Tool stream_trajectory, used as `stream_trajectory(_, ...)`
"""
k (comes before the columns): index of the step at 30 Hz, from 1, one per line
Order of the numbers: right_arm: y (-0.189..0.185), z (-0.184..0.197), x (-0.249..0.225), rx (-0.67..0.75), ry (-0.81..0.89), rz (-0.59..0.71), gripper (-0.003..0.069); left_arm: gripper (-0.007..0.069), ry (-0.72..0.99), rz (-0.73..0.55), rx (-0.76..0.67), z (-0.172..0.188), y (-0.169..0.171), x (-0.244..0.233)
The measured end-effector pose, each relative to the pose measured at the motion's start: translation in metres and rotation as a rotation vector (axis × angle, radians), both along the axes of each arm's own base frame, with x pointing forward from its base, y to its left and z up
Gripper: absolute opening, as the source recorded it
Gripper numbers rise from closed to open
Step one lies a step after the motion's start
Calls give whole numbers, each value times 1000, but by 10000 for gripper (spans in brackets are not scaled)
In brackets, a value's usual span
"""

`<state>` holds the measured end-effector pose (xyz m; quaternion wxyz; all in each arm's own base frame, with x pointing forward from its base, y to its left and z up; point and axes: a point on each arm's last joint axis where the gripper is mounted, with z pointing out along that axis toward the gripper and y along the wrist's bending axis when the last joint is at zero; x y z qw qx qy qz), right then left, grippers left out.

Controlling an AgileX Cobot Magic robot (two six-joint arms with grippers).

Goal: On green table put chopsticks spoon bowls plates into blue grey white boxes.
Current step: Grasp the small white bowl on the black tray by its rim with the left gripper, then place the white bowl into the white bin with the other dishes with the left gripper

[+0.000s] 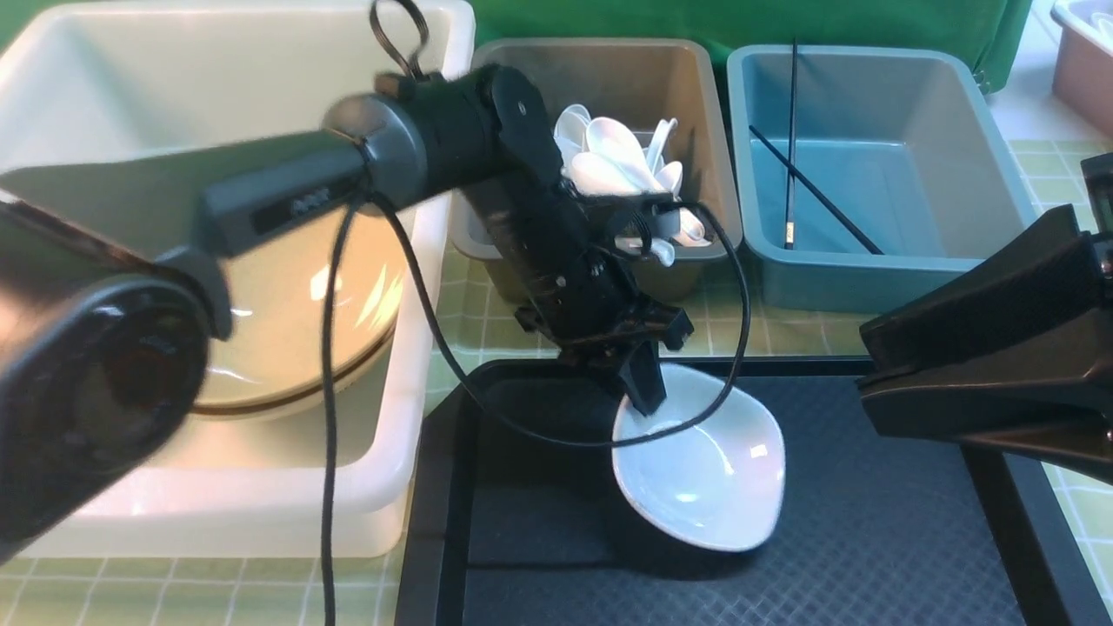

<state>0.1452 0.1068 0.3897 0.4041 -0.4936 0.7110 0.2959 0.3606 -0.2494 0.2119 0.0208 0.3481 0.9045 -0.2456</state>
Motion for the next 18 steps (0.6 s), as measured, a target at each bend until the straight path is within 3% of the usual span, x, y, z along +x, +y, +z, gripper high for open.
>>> stream_trajectory(4,0,0,0,-1,0,0,235,15,-81,14,-15,36,16,-2)
stream_trajectory(11,0,0,0,-1,0,0,235,15,-244,195,-74,113,96,4)
stream_trajectory(14,0,0,0,-1,0,0,235,15,-302,295,-83,137,136,1)
stream_trajectory(18,0,0,0,-1,0,0,235,15,-370,533,-64,165,224,-17)
